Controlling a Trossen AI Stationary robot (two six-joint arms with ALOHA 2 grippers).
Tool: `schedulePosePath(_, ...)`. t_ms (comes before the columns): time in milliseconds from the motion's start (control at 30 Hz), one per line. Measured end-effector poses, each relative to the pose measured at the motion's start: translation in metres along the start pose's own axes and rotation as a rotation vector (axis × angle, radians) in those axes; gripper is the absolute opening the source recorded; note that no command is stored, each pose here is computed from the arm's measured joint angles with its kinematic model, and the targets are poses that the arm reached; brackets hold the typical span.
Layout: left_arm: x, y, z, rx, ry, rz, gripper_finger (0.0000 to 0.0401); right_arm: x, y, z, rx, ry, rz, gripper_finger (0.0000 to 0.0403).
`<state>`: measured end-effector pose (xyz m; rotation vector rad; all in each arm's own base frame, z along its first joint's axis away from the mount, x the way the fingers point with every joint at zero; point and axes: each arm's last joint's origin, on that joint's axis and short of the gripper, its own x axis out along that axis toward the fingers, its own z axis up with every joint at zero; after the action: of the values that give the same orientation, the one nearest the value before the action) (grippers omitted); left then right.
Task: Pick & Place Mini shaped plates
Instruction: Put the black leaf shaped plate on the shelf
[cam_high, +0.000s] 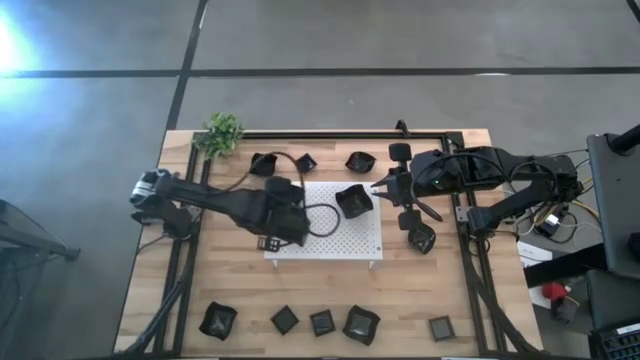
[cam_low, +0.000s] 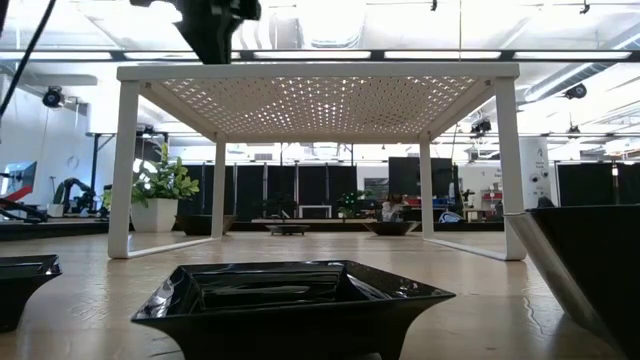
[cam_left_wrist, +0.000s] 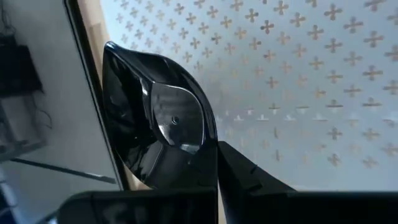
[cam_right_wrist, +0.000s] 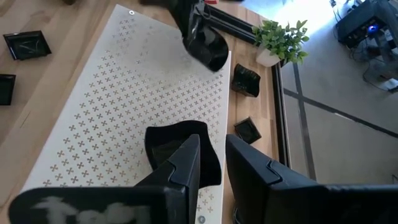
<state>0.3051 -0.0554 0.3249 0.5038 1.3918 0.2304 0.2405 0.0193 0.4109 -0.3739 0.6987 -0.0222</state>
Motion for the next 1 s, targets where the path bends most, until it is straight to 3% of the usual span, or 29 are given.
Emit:
schedulePosePath(233, 0.016, -0.003, 0.010, 0.040, 0.042, 0.003, 0.0000, 0.000, 0.000, 0.000, -0.004, 0.000, 0.000, 0.0069)
schedulePosePath(1000, 0.020, 0.000, 0.016, 0.035, -0.014, -0.011, 0.0000, 0.000, 0.000, 0.000, -0.001, 0.001, 0.000, 0.0068)
